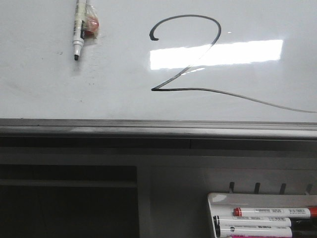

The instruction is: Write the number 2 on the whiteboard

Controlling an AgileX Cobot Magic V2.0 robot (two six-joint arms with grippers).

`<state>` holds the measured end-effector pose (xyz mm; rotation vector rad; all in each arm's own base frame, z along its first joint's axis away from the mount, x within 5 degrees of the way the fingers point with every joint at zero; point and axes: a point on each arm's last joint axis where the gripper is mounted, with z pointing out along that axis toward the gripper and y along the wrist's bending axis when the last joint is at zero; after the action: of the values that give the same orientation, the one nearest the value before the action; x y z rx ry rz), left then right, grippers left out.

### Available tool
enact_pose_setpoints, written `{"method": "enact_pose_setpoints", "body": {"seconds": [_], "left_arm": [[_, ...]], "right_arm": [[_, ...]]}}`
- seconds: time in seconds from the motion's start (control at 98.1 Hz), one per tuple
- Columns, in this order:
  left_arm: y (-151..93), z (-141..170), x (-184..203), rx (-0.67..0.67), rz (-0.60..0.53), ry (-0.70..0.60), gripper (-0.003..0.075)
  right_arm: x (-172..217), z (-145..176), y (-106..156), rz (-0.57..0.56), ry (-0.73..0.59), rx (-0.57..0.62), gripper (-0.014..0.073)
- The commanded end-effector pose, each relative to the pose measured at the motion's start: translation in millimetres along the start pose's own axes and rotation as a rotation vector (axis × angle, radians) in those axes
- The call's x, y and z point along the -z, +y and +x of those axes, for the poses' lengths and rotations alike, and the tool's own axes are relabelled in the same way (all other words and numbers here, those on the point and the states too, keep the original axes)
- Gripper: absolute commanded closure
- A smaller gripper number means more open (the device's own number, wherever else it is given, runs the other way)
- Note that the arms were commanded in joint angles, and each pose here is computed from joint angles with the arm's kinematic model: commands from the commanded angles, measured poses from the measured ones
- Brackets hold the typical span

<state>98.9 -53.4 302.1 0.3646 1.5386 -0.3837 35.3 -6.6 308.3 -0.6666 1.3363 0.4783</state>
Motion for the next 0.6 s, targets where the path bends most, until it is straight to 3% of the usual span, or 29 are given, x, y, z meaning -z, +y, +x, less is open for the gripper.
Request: {"method": "enact_pose_setpoints", "body": {"seconds": [0.0, 0.285, 0.387, 0.438, 0.591], "left_arm": [[2.4, -10.1, -0.6, -0.004, -0.028, -0.037, 0.0741], [-7.6, -5.2, 1.8, -0.012, 0.06, -0.042, 0.0741], [-7.7, 4.1, 9.0, -0.175, 0.073, -0.066, 0.0741], [-5.3, 8.5, 15.3, -0.225, 0.057, -0.099, 0.0741], [8.7, 31.6, 39.6, -0.139, -0.067, -0.213, 0.0741]], "right_arm": [[-0.1, -11.6, 0.8, -0.02, -0.07, 0.023, 0.0667], [-0.1, -11.6, 0.8, -0.02, -0.07, 0.023, 0.0667], [-0.1, -11.6, 0.8, -0.02, -0.07, 0.023, 0.0667], [-0.1, -11.6, 0.8, -0.02, -0.07, 0.023, 0.0667], [-0.1, -11.6, 0.8, -0.02, -0.07, 0.023, 0.0667]]}}
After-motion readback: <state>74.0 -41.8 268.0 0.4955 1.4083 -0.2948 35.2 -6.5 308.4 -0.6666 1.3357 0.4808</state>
